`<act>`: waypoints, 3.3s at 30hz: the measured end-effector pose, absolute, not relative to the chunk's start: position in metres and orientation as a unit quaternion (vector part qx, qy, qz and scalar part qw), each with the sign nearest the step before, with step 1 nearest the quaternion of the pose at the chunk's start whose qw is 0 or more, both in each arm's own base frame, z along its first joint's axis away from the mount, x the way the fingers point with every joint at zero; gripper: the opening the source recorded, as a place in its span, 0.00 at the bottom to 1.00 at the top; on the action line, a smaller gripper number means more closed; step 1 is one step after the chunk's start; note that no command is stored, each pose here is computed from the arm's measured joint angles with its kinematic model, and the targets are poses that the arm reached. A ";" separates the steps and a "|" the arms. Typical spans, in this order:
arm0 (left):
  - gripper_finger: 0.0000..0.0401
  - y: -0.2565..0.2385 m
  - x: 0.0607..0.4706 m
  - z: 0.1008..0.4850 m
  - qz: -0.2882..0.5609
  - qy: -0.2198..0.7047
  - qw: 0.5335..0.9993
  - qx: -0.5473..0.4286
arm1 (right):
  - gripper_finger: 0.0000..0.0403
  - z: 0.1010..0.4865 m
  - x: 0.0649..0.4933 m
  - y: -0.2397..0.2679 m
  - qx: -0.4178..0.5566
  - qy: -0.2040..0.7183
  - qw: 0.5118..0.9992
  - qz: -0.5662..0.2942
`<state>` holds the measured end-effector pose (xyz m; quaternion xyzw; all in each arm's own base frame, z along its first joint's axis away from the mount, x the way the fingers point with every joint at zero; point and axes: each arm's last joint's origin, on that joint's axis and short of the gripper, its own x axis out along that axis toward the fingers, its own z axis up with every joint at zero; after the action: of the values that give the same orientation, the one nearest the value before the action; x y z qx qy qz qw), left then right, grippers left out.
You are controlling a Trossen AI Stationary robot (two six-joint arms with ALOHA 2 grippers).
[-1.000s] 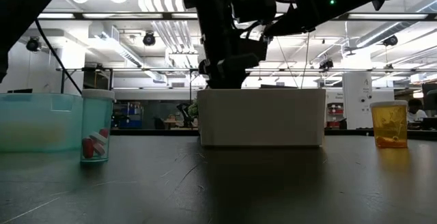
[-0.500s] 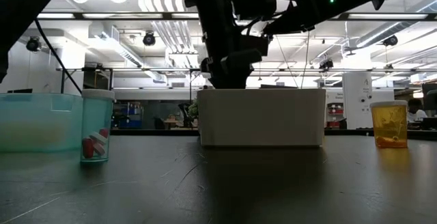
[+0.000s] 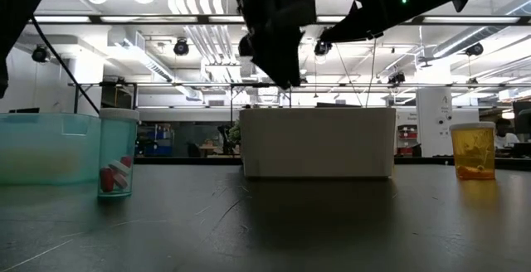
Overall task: Pick and place medicine bottles into bin by pill shape (circle, oval)
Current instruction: Put the orange capsule bottle into the blue bin
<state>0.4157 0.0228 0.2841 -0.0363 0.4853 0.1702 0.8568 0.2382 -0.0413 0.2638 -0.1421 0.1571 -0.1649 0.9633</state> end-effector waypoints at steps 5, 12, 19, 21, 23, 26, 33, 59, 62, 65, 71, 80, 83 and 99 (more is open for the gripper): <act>0.51 0.020 0.406 0.297 0.166 0.476 0.863 -0.034 | 0.65 0.263 0.238 -0.041 -0.139 0.160 0.963 -0.166; 0.51 -0.003 0.358 0.324 0.208 0.430 0.878 0.033 | 0.65 0.262 0.235 -0.042 -0.114 0.170 0.959 -0.195; 0.51 -0.033 0.299 0.316 0.125 0.284 0.947 0.085 | 0.65 0.267 0.234 -0.042 -0.082 0.154 0.964 -0.202; 0.51 -0.036 0.282 0.310 0.087 0.247 0.961 0.091 | 0.65 0.268 0.235 -0.042 -0.066 0.152 0.965 -0.202; 0.51 -0.035 0.266 0.302 0.062 0.220 0.969 0.088 | 0.65 0.267 0.235 -0.041 -0.043 0.148 0.968 -0.199; 0.51 -0.032 0.243 0.295 0.055 0.191 0.976 0.092 | 0.65 0.265 0.235 -0.041 0.000 0.149 0.969 -0.195; 0.51 -0.023 0.202 0.292 0.057 0.125 0.982 0.129 | 0.64 0.271 0.236 -0.041 0.086 0.147 0.963 -0.210; 0.51 -0.006 0.141 0.295 0.120 0.050 0.965 0.229 | 0.78 0.310 0.295 -0.104 0.292 0.466 0.760 -0.346; 0.51 -0.005 0.139 0.291 0.120 0.055 0.964 0.233 | 0.83 0.302 0.298 -0.114 0.293 0.476 0.752 -0.347; 0.51 -0.005 0.136 0.288 0.121 0.054 0.962 0.240 | 0.86 0.295 0.298 -0.122 0.297 0.482 0.743 -0.356; 0.51 -0.004 0.132 0.287 0.125 0.044 0.962 0.240 | 0.88 0.280 0.299 -0.132 0.303 0.496 0.725 -0.370; 0.51 -0.003 0.133 0.286 0.126 0.048 0.961 0.242 | 0.88 0.256 0.309 -0.138 0.282 0.512 0.712 -0.388; 0.51 -0.003 0.134 0.286 0.129 0.046 0.960 0.243 | 0.88 0.239 0.310 -0.139 0.269 0.523 0.705 -0.396; 0.51 -0.001 0.148 0.285 0.140 0.045 0.957 0.249 | 0.77 0.188 0.307 -0.140 0.281 0.512 0.713 -0.389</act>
<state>0.1483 -0.0010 0.2851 0.2487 0.0448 0.1396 0.9574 0.3073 -0.1401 0.1883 0.2811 0.5116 -0.3892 0.7126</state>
